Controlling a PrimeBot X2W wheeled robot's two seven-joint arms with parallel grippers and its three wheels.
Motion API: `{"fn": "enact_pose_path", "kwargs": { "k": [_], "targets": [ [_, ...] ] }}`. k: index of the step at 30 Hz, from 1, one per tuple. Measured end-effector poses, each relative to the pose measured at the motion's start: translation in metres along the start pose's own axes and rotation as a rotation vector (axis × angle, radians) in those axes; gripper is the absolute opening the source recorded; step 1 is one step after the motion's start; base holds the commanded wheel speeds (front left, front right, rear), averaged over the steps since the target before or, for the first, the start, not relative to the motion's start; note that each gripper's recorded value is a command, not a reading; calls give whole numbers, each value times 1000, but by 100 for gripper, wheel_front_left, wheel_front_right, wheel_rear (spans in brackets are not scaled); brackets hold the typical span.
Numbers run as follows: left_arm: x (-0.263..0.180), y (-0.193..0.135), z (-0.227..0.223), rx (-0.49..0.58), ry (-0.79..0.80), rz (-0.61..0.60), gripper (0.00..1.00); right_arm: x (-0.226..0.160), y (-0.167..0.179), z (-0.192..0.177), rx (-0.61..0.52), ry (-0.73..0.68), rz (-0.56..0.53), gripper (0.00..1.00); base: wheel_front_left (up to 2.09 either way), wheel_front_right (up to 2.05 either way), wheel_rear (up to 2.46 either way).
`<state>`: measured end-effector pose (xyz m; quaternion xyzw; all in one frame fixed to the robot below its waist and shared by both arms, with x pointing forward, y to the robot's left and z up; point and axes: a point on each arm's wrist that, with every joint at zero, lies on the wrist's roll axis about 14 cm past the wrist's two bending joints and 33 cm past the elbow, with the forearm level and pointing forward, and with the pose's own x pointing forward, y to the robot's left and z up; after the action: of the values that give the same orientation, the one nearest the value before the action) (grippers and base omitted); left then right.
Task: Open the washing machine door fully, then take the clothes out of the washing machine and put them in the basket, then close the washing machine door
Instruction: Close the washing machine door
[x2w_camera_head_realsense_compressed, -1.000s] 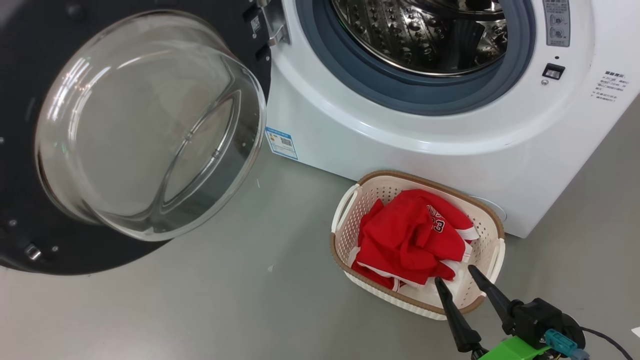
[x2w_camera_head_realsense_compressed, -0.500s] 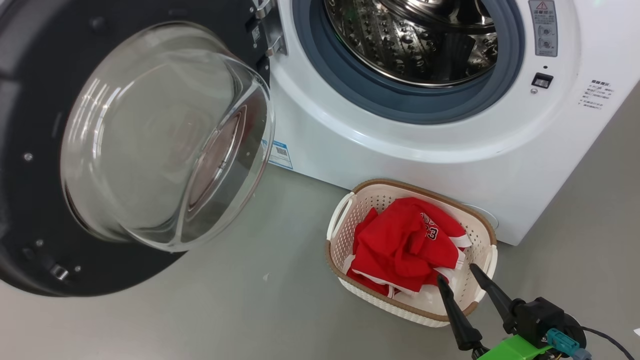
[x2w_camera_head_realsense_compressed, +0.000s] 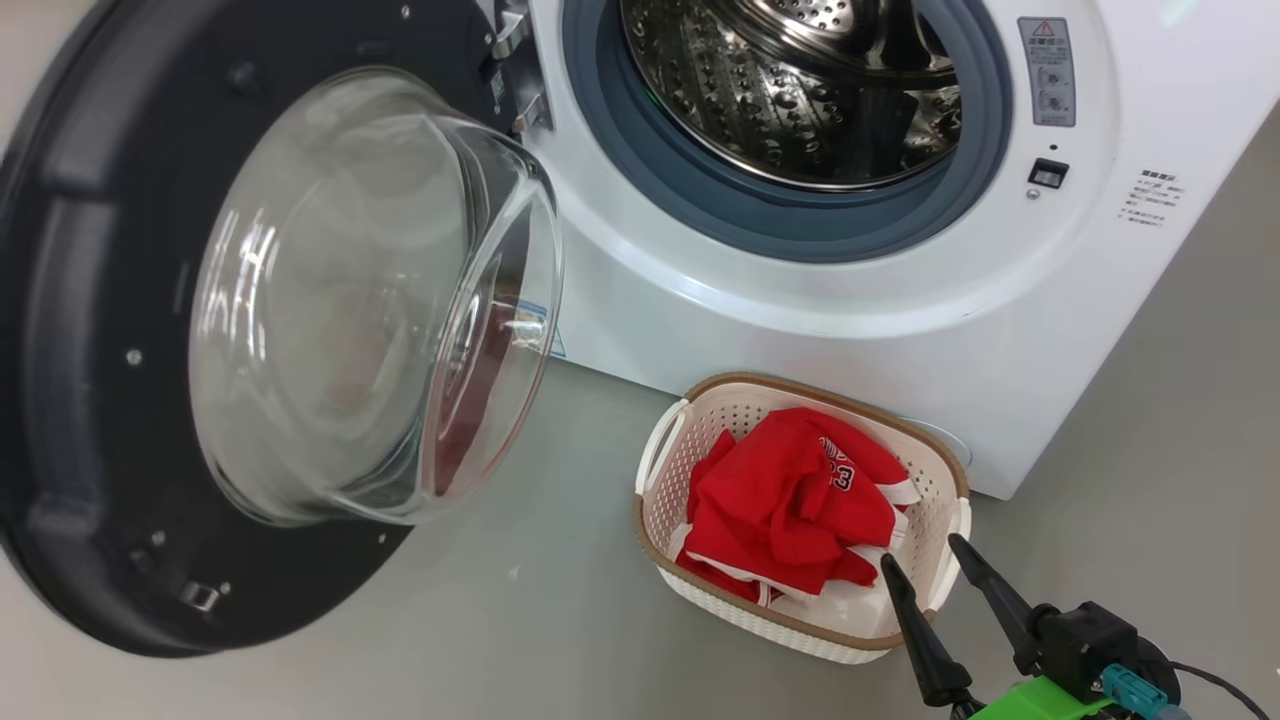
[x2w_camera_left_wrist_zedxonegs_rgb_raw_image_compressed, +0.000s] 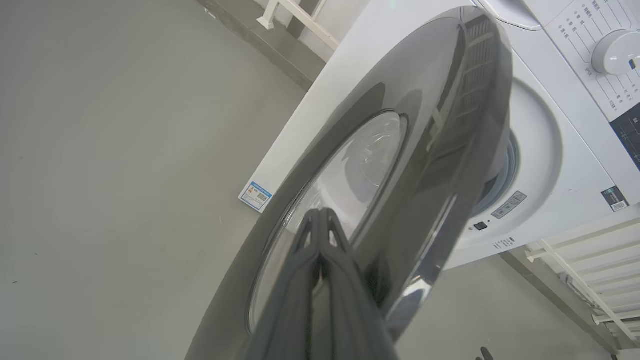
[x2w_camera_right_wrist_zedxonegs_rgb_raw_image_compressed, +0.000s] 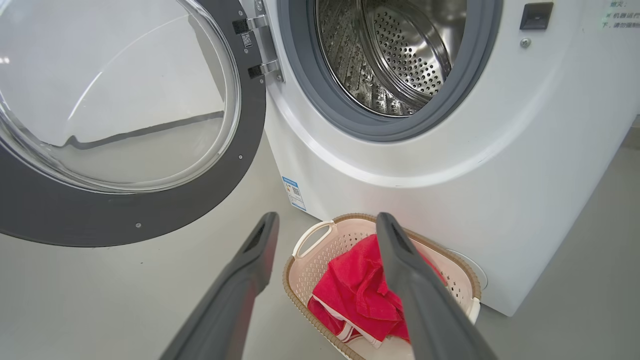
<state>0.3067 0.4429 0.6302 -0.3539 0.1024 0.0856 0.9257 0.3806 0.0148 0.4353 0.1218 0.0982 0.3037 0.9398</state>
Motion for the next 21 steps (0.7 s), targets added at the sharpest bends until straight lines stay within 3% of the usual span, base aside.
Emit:
{"fn": "enact_pose_path", "kwargs": {
  "k": [21],
  "targets": [
    [18,-96,-54,93,186,-311,0,-10,-13,10,4,-36,-55,100,0,0,0]
  ]
}}
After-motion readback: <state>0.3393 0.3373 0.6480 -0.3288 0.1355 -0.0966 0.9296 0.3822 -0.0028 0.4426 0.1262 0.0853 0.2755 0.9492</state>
